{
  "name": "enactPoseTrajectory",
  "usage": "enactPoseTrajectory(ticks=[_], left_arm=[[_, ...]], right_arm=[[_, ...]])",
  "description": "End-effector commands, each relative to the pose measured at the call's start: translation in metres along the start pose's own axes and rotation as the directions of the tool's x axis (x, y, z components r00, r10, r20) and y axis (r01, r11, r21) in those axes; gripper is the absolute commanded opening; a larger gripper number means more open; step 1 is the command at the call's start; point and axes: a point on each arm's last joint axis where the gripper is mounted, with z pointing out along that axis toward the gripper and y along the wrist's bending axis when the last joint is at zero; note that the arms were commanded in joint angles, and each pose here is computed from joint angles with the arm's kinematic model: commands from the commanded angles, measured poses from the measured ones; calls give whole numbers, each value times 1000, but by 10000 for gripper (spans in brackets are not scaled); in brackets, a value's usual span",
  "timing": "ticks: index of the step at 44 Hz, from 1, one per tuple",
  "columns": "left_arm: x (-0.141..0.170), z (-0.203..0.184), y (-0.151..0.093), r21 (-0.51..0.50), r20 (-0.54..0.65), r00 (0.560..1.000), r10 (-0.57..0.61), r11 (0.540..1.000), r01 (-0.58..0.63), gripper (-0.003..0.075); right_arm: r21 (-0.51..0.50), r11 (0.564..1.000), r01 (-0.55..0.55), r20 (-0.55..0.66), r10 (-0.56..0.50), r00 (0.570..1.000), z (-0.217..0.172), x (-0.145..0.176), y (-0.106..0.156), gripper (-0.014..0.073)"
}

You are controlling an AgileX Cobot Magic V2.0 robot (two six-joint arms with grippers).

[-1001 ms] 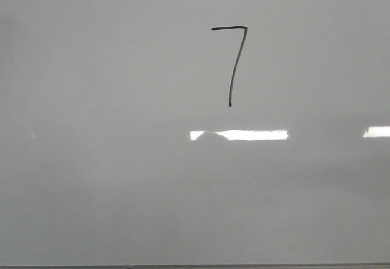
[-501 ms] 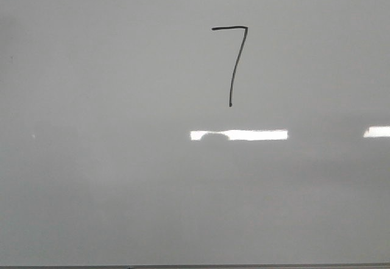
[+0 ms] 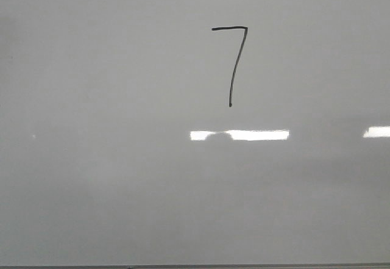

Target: Write number 7 on whiteboard

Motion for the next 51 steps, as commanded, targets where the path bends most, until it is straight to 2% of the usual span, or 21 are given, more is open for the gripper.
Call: enactPoseTrajectory(ticks=[1,11,51], left_arm=[[-7,-2,1,-8,93,996,-7,1000,8,-20],[-7,-2,1,-8,93,996,-7,1000,8,-20],[-7,-2,1,-8,93,996,-7,1000,8,-20]], right_arm=[[14,1000,19,120,-21,993,-2,-11,0,-69],[11,1000,23,167,-24,986,-3,-16,0,-69],[11,1000,24,166,-25,986,-3,-16,0,-69]])
